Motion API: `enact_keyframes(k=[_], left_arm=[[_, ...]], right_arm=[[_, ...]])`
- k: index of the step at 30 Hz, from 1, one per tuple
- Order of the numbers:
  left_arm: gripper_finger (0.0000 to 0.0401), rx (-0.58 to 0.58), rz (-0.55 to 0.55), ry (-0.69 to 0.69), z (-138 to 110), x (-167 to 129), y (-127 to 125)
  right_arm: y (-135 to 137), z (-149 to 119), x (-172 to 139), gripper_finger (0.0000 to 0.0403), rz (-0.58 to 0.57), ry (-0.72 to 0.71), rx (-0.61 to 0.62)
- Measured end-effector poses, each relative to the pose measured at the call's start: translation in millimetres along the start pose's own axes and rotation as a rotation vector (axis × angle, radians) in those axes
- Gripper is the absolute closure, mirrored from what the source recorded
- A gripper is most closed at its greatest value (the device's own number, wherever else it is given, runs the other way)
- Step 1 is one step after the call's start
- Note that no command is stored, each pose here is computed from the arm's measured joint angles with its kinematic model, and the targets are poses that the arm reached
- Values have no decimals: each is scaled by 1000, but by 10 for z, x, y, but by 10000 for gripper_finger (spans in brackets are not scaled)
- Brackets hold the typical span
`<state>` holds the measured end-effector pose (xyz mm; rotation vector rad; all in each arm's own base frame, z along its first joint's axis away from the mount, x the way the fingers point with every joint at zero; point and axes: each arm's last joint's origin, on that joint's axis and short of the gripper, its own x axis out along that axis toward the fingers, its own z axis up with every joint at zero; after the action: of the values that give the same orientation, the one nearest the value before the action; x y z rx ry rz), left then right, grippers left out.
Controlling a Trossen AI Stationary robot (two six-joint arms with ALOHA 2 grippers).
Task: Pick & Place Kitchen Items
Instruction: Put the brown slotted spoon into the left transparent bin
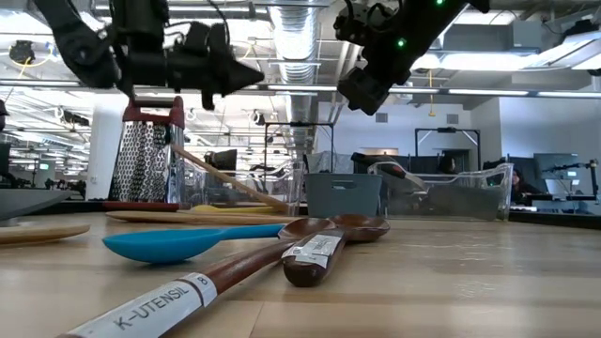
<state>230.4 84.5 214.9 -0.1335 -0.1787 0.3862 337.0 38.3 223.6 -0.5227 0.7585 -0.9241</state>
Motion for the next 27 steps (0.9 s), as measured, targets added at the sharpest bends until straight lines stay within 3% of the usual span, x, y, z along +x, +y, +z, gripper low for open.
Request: enact_keyframes(k=[9, 12, 20, 27], left_arm=[[399, -2, -223, 225, 60, -300, -461], [400, 11, -243, 287, 21, -391, -609], [400, 85, -158, 340, -91, -619, -989], [400, 108, -209, 333, -103, -837, -1268]], right_arm=[[76, -10, -40, 398, 216, 17, -87], [110, -15, -69, 391, 302, 20, -105], [176, -25, -135, 400, 476, 20, -151], [228, -33, -192, 401, 635, 29, -155]])
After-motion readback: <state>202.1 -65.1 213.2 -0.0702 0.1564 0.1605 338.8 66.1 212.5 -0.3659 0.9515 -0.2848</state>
